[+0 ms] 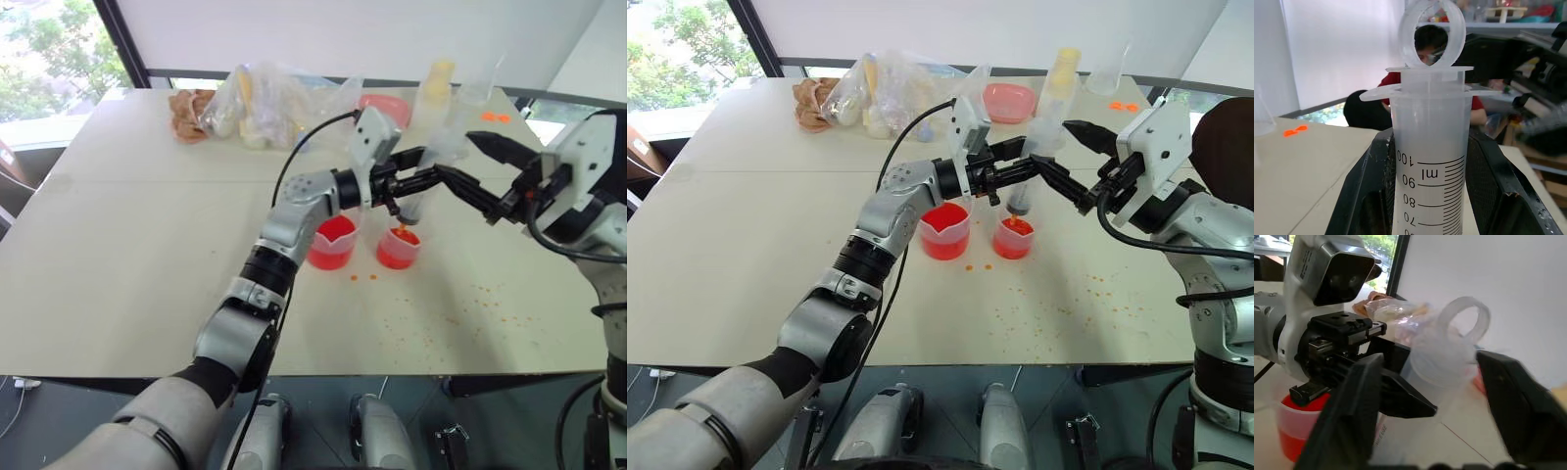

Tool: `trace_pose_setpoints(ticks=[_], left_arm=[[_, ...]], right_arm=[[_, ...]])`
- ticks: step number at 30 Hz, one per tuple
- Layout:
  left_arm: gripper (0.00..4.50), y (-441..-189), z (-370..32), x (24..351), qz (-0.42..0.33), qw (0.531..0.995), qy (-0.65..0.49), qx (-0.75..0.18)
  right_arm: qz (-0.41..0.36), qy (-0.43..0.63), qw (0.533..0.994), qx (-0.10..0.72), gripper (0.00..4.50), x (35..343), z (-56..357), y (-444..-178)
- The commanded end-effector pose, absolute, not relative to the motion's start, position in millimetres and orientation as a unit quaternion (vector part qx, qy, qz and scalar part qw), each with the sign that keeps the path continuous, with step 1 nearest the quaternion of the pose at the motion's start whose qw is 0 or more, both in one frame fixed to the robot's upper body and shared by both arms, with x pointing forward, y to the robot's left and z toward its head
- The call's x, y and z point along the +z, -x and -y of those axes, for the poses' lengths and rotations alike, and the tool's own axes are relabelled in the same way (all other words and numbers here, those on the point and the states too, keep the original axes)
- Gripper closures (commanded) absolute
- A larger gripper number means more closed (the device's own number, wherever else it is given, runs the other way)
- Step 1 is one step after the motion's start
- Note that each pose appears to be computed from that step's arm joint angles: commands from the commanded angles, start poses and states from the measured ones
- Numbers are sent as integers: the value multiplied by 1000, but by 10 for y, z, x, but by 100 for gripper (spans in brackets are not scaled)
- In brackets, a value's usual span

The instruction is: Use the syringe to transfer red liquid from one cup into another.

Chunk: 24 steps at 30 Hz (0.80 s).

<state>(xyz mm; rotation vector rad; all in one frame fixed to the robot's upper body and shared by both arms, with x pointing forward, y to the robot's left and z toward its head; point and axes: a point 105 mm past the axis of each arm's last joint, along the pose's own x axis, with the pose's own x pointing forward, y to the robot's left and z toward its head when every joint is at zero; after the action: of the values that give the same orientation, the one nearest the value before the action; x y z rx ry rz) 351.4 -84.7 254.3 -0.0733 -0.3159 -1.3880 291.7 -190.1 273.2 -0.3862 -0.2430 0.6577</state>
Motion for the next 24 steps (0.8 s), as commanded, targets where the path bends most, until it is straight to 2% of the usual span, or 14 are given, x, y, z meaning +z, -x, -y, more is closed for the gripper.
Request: trace_pose_setpoints(ticks=[1,4,8,12,14,17,19,20,22,24], left_arm=[[304,-3288,828,3117,244,719,39,-650],[304,-3283,790,3164,243,719,49,-649],[304,-3336,666,3497,240,730,98,-632],[304,-3507,364,3934,222,778,82,-582],[304,-3601,244,4024,204,804,63,-555],[304,-4031,-311,4019,64,890,63,-447],[304,-4225,-688,3847,-33,926,89,-366],[304,-4283,-846,3719,-77,935,101,-331],[304,-4292,-1172,3260,-192,934,122,-275],[304,-4231,-1300,3031,-263,924,140,-239]], right_arm=[[86,166,937,295,6,2636,2070,-2916],[116,131,945,277,6,2801,2220,-2832],[152,114,943,272,6,3021,2306,-2745],[178,108,924,321,6,3234,2181,-2618],[177,109,915,347,6,3265,2095,-2574],[154,131,877,437,6,3204,1730,-2473],[141,138,852,485,6,3144,1539,-2421],[134,139,840,507,6,3110,1456,-2399],[112,138,805,566,6,2973,1232,-2355],[94,141,782,600,6,2855,1107,-2348]])
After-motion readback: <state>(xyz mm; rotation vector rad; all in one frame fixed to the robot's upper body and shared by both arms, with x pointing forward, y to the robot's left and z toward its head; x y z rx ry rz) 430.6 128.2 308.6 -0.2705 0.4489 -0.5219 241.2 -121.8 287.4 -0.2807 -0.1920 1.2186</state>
